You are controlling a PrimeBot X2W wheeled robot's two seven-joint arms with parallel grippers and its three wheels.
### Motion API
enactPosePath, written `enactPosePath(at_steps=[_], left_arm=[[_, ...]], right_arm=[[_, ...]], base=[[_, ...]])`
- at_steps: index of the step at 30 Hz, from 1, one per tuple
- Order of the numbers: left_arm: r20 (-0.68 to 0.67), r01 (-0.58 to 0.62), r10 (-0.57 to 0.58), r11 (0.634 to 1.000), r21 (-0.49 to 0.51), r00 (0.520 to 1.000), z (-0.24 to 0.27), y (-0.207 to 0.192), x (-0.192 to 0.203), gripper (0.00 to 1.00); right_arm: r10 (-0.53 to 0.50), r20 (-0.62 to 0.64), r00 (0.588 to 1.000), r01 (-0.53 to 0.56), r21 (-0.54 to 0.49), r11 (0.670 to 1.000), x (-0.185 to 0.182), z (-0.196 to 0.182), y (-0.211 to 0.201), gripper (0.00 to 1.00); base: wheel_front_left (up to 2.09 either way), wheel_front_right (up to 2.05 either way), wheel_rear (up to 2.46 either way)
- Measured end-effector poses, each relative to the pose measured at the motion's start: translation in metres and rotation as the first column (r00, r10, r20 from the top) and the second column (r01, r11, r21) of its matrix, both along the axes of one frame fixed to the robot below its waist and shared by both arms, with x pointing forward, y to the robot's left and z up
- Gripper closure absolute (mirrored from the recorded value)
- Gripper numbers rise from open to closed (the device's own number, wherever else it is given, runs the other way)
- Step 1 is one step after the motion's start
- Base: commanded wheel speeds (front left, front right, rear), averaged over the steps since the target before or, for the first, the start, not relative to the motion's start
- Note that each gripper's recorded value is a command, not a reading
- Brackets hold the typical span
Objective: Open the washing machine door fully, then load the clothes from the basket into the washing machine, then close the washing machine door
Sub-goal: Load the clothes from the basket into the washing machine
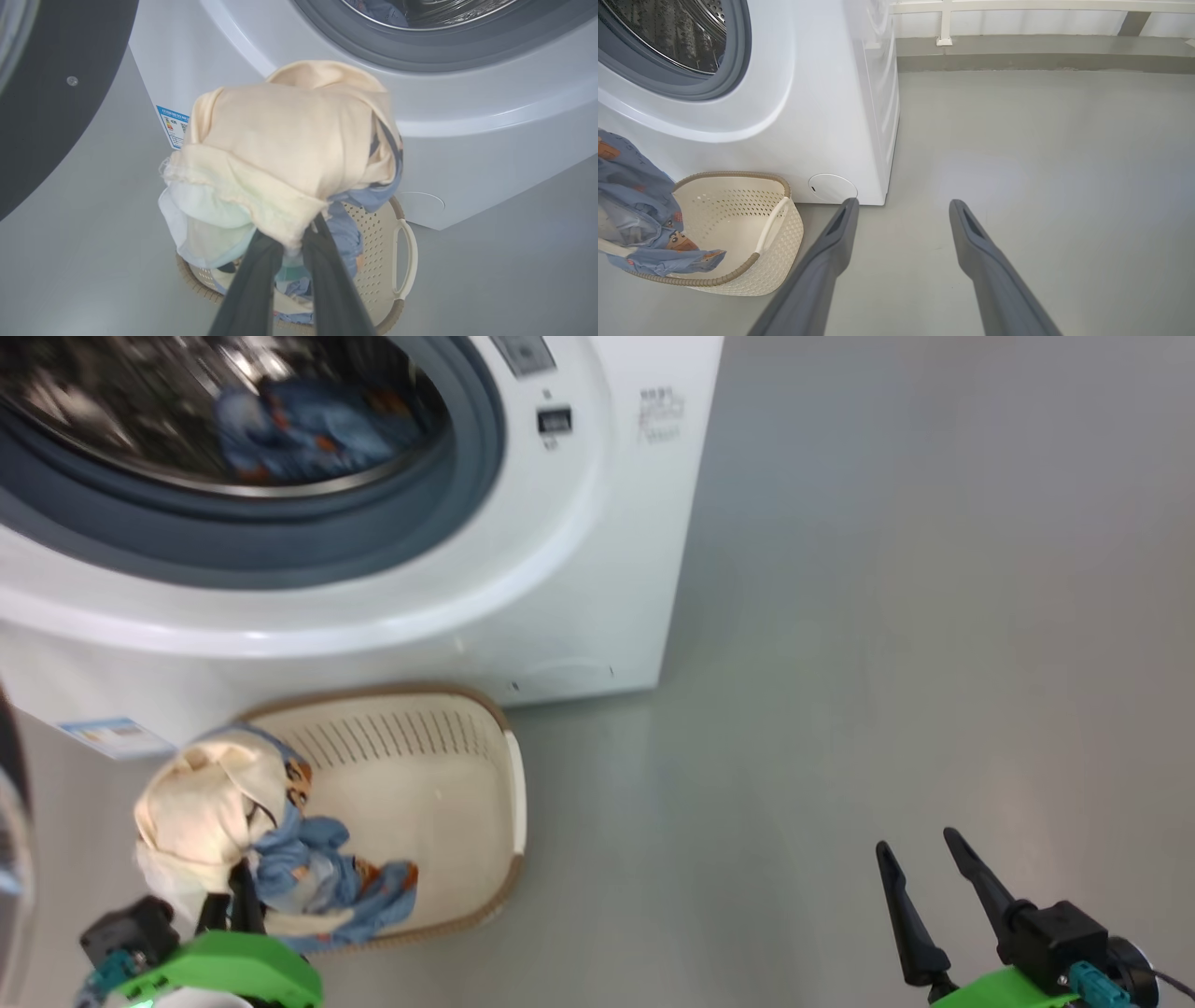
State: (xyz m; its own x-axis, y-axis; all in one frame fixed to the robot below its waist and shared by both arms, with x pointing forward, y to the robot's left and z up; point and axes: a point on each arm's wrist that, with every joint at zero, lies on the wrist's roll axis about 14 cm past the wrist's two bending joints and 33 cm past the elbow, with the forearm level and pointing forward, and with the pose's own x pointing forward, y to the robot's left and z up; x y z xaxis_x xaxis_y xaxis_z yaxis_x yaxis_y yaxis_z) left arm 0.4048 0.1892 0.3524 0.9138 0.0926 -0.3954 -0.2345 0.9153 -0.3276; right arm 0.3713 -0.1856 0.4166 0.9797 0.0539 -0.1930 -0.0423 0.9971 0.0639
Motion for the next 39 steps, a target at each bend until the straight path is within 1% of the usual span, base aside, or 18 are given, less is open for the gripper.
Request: enactPosePath(at_steps=[4, 7, 11, 14, 21, 29, 39], left_arm=[[0.081, -0.015, 0.015, 1.000, 0.004, 0.997, 0.029, 0.002, -0.011, 1.00], [0.149, -0.035, 0.030, 0.999, 0.031, 0.988, 0.053, 0.007, -0.019, 1.00], [0.218, -0.044, 0.031, 0.998, 0.055, 0.976, 0.078, 0.008, -0.036, 1.00], [0.276, -0.048, 0.026, 0.996, 0.072, 0.961, 0.098, 0.005, -0.052, 1.00], [0.358, -0.040, 0.002, 0.994, 0.100, 0.934, 0.126, -0.001, -0.064, 1.00], [0.388, -0.024, -0.033, 0.990, 0.140, 0.921, 0.136, -0.005, -0.076, 1.00], [0.439, -0.022, -0.053, 0.986, 0.163, 0.897, 0.154, -0.007, -0.081, 1.00]], right_arm=[[0.027, 0.055, 0.998, -0.026, -0.018, 0.999, -0.003, 0.018, 0.007, 0.00], [0.039, 0.095, 0.995, -0.037, -0.027, 0.999, -0.004, 0.032, 0.011, 0.00], [0.044, 0.119, 0.992, -0.042, -0.024, 0.999, -0.013, 0.040, 0.014, 0.00], [0.029, 0.145, 0.989, -0.025, -0.033, 0.999, -0.020, 0.049, 0.008, 0.00], [0.034, 0.178, 0.983, -0.027, -0.041, 0.999, -0.023, 0.060, 0.010, 0.00], [0.029, 0.218, 0.975, -0.021, -0.041, 0.999, -0.024, 0.072, 0.008, 0.00], [0.020, 0.246, 0.969, -0.010, -0.040, 0.999, -0.027, 0.081, 0.006, 0.00]], base=[[0.00, 0.00, 0.00], [0.00, 0.00, 0.00], [0.00, 0.00, 0.00], [0.00, 0.00, 0.00], [0.00, 0.00, 0.00], [0.00, 0.00, 0.00], [0.00, 0.00, 0.00]])
